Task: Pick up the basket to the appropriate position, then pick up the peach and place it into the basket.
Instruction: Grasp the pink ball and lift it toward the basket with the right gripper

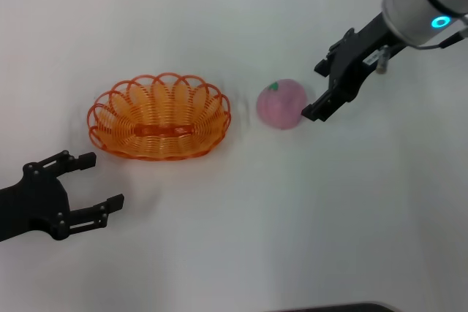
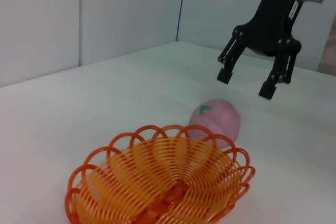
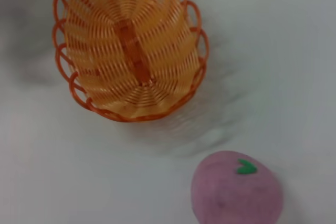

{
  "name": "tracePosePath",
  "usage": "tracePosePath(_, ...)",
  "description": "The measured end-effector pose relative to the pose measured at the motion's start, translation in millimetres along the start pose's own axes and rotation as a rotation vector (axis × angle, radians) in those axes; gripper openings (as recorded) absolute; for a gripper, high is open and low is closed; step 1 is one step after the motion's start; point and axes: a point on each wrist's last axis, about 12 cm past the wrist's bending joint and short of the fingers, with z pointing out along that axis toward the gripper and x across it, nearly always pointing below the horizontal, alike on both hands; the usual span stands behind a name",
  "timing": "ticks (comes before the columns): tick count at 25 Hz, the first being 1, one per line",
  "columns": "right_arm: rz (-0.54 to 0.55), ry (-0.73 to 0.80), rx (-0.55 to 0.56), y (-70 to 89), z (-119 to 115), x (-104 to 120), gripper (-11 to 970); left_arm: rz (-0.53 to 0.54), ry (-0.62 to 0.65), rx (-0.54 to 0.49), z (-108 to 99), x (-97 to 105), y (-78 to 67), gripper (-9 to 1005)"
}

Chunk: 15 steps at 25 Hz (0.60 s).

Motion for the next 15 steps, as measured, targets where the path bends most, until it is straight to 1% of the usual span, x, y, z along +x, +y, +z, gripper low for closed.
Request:
tracePosePath(2, 0.000, 0.008, 0.013, -1.0, 8, -3, 924, -0.001, 0.000, 0.001, 0, 0, -0.1, 864)
tracePosePath(8, -0.006, 0.008, 0.032, -2.1, 16, -7, 923, -0.010, 0.015, 0.009, 1, 1, -0.6, 863)
tracePosePath(15, -0.017, -0.002, 0.023, -0.4, 23, -13, 923, -0.011, 0.018, 0.009, 1, 1, 0.0, 863)
